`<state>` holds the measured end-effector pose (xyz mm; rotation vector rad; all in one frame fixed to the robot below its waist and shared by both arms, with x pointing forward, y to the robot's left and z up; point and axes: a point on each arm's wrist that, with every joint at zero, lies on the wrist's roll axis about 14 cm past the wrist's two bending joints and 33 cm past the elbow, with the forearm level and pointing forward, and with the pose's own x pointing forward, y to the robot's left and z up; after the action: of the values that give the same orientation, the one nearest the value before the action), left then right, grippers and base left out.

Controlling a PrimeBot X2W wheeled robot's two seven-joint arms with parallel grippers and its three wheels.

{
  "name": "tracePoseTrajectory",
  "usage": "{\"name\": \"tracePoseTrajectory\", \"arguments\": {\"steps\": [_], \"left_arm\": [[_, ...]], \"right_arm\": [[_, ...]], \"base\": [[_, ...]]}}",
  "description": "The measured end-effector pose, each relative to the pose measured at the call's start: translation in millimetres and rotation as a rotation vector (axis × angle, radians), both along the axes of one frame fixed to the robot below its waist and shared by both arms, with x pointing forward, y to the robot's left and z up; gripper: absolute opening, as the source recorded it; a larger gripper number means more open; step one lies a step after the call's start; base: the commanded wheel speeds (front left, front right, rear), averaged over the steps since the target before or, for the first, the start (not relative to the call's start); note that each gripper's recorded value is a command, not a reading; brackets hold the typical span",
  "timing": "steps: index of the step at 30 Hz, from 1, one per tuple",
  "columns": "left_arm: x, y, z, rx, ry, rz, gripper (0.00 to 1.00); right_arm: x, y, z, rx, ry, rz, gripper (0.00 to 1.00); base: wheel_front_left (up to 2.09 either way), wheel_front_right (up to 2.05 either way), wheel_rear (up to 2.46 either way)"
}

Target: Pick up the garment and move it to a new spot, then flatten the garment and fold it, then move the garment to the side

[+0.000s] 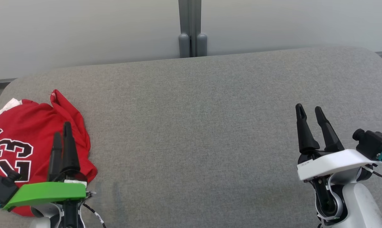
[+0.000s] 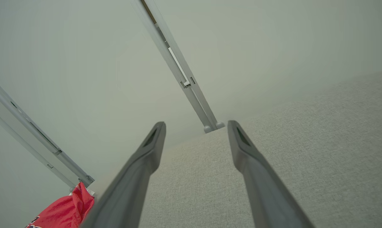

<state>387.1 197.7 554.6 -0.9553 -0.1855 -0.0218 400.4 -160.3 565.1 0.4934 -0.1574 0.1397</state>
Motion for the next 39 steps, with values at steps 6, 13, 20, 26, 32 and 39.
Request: {"name": "tracePoseTrajectory", "arguments": {"steps": [6, 13, 20, 26, 32, 39], "left_arm": [[0, -22, 3, 0.165, -0.010, -0.044, 1.00], [-2, -38, -4, 0.324, 0.005, -0.066, 1.00], [-4, -47, -15, 0.456, 0.036, -0.068, 1.00], [-5, -59, -17, 0.565, 0.026, -0.086, 1.00], [-6, -65, -20, 0.684, 0.024, -0.083, 1.00], [-8, -72, -23, 0.768, 0.023, -0.082, 1.00]], "right_arm": [[-1, 8, -2, -0.105, -0.010, 0.009, 1.00], [-1, 10, -1, -0.207, -0.029, -0.001, 1.00], [-3, 15, 0, -0.301, -0.054, -0.001, 1.00], [-4, 20, 1, -0.370, -0.073, 0.003, 1.00], [-5, 26, 1, -0.437, -0.093, 0.012, 1.00], [-6, 32, 1, -0.512, -0.115, 0.023, 1.00]], "base": [[0.00, 0.00, 0.00], [0.00, 0.00, 0.00], [0.00, 0.00, 0.00], [0.00, 0.00, 0.00], [0.00, 0.00, 0.00], [0.00, 0.00, 0.00]]}}
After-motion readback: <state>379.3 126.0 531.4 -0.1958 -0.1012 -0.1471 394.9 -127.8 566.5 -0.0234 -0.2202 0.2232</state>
